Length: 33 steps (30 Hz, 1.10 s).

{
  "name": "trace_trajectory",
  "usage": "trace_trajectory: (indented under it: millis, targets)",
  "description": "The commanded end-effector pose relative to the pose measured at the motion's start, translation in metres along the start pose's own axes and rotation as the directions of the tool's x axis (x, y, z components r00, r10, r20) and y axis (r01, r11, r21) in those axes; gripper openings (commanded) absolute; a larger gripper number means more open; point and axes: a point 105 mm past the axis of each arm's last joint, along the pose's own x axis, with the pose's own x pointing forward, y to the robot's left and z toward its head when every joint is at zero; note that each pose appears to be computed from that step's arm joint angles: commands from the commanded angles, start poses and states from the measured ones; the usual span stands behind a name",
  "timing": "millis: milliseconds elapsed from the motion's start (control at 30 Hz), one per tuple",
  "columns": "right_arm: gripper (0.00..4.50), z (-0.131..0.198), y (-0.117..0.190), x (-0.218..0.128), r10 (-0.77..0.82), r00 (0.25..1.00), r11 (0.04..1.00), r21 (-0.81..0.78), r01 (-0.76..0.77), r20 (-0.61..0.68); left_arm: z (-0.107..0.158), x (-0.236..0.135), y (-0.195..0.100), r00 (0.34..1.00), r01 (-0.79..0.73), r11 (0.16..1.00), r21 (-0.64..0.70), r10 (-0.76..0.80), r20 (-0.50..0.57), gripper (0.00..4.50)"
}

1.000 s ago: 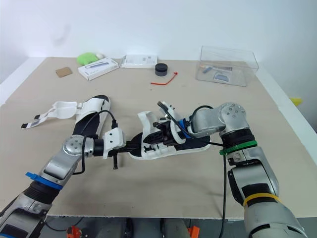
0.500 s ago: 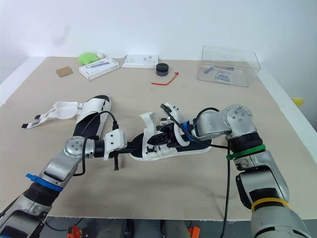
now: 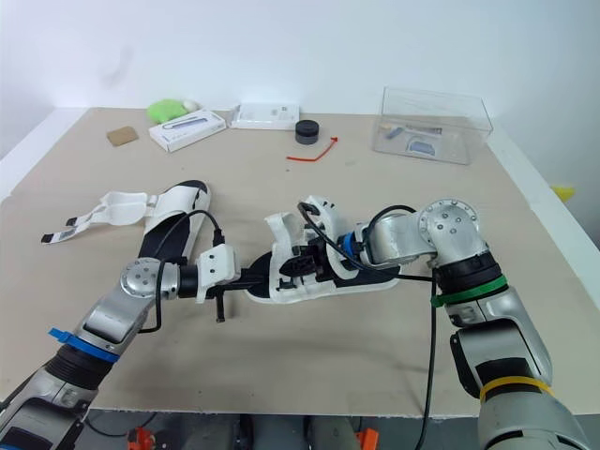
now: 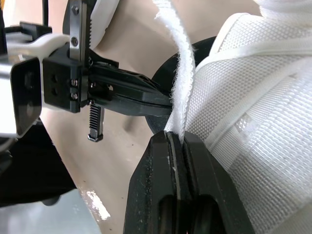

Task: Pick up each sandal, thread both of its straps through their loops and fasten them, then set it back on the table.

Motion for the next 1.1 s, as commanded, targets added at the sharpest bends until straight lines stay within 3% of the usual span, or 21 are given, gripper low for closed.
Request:
trace_trajectory:
  millis: [33,400,500,667,1100]
  targets:
    - [0.06,-0.011,0.002,-0.001,-0.035,0.998,0.993,-0.117,0.029,-0.052,-0.038,-0.001,-0.014,0.989,0.031,0.997,-0.077,-0.042,-0.141,0.00]
    - [0.06,-0.013,0.010,0.001,-0.016,0.999,0.974,-0.227,0.006,-0.041,-0.039,-0.001,-0.014,0.989,0.030,0.996,-0.081,-0.042,-0.142,0.00]
    - [0.99,-0.006,0.012,0.000,-0.001,1.000,0.971,-0.237,-0.001,-0.008,-0.039,-0.001,-0.014,0.989,0.031,0.996,-0.081,-0.042,-0.142,0.00]
    - [3.41,0.020,0.021,-0.006,0.040,0.995,0.969,-0.248,-0.016,0.093,-0.039,0.000,-0.013,0.989,0.032,0.996,-0.079,-0.043,-0.142,0.00]
    - [3.41,0.048,0.017,-0.009,0.021,0.988,0.970,-0.242,0.018,0.155,-0.040,0.000,-0.012,0.989,0.028,0.997,-0.075,-0.039,-0.145,0.00]
